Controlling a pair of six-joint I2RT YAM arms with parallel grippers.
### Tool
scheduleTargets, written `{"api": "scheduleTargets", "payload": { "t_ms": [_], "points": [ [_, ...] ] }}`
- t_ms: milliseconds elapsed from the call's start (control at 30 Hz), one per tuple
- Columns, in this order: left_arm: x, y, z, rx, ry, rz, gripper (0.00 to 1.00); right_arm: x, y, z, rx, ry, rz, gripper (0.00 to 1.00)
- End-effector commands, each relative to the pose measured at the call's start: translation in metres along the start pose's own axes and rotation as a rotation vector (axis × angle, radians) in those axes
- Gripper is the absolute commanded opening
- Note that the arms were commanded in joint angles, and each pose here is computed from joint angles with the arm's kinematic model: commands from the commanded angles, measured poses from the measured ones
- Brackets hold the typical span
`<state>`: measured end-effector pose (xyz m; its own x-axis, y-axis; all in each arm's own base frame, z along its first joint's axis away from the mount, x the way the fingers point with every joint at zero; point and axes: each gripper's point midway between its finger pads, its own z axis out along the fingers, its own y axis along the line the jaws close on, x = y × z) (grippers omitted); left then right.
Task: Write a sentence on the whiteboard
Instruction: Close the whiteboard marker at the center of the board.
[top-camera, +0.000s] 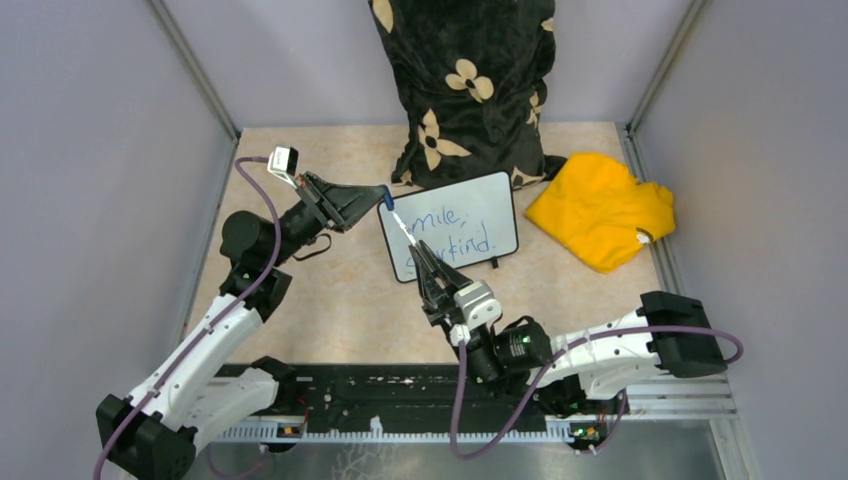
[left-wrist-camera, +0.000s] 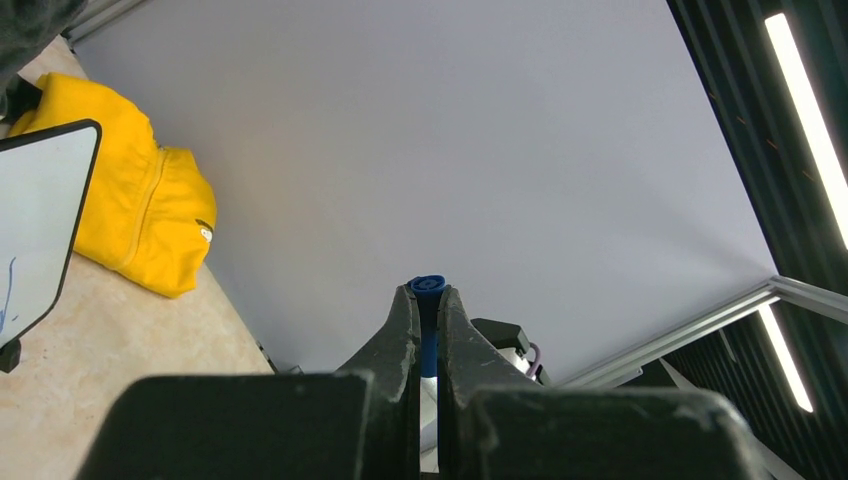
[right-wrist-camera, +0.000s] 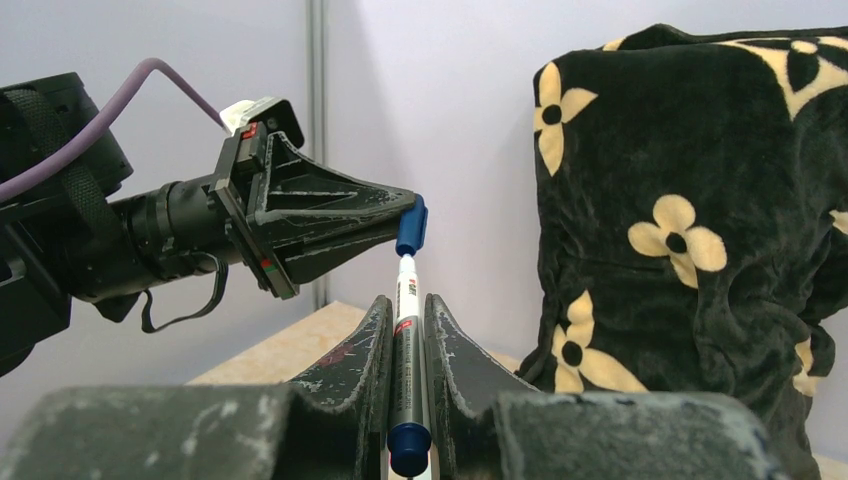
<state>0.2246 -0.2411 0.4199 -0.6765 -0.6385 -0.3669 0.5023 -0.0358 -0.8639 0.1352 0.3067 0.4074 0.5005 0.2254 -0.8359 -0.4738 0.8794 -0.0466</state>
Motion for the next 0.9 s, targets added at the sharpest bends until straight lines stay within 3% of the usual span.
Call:
{"api": "scheduleTargets", "payload": {
  "t_ms": [0,400,867],
  "points": [
    [0.020,-0.001,-0.006,0.006,0.087,0.000,0.00,-0.045,-0.036,0.009,0.116,-0.121,0.188,0.00],
    [-0.001,-0.024,-0.006,0.083,-0.031,-0.133,0.00,-0.043,-0.035,0.007,0.105,-0.112,0.203,0.00],
    [0.010,-0.025,-0.002,0.112,0.036,-0.219,0.00,-0.044,-0.025,0.011,0.103,-0.140,0.195,0.00]
  ]
}}
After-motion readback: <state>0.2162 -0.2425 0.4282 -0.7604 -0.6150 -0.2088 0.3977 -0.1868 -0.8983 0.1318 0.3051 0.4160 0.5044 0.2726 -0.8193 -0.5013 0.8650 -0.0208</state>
